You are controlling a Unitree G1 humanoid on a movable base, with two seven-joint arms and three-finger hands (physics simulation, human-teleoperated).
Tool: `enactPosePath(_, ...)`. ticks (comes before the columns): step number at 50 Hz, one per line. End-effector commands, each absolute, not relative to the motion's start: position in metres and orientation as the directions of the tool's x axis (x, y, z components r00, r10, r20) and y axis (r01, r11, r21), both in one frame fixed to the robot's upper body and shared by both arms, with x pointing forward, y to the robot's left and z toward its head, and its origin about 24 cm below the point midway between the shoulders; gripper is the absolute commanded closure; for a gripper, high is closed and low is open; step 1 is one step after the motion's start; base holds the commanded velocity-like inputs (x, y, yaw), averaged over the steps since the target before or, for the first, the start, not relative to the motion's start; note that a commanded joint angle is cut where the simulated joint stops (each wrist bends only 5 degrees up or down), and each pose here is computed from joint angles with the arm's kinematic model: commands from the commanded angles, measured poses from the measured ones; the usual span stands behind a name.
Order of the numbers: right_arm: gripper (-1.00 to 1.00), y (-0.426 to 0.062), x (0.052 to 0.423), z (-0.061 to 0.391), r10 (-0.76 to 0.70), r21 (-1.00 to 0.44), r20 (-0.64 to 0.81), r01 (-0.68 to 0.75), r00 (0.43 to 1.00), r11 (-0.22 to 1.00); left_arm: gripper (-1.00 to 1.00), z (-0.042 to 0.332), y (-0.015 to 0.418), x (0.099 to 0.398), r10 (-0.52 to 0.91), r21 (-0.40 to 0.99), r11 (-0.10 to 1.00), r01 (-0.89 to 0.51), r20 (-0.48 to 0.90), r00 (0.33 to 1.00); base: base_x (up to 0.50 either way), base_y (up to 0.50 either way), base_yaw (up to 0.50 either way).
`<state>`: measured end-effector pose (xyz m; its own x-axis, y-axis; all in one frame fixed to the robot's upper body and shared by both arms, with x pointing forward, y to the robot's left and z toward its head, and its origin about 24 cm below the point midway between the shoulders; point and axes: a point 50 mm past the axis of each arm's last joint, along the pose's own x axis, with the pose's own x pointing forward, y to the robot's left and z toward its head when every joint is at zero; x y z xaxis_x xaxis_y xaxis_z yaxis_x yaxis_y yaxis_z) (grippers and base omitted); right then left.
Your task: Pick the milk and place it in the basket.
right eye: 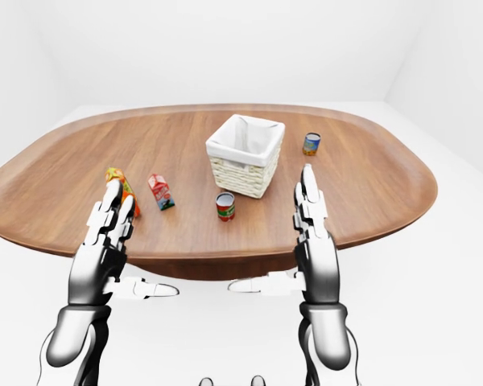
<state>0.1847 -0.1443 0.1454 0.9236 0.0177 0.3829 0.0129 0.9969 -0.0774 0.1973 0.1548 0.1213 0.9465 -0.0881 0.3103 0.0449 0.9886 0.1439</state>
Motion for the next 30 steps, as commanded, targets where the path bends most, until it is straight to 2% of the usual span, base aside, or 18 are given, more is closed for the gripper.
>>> enactPosePath(1,-1.00,-0.1427,0.1814,0.1471,0.035,-0.069,0.387,-0.009,0.921,0.998,-1.00,0.1211,0.1544,0.1968,-0.089,0.145,0.988,0.045,0.313,0.945,0.44,0.00,0.00)
enactPosePath(12,-1.00,-0.1424,0.1798,0.1482,0.033,-0.074,0.391,-0.005,0.920,0.997,-1.00,0.1195,0.1530,0.1971,-0.093,0.143,0.988,0.050,0.309,0.946,0.44,0.00,0.00)
enactPosePath(30,-1.00,-0.1415,0.1818,0.1457,0.034,-0.076,0.381,-0.005,0.924,0.997,-1.00,0.1176,0.1532,0.1975,-0.096,0.140,0.989,0.055,0.306,0.947,0.29,0.00,0.00)
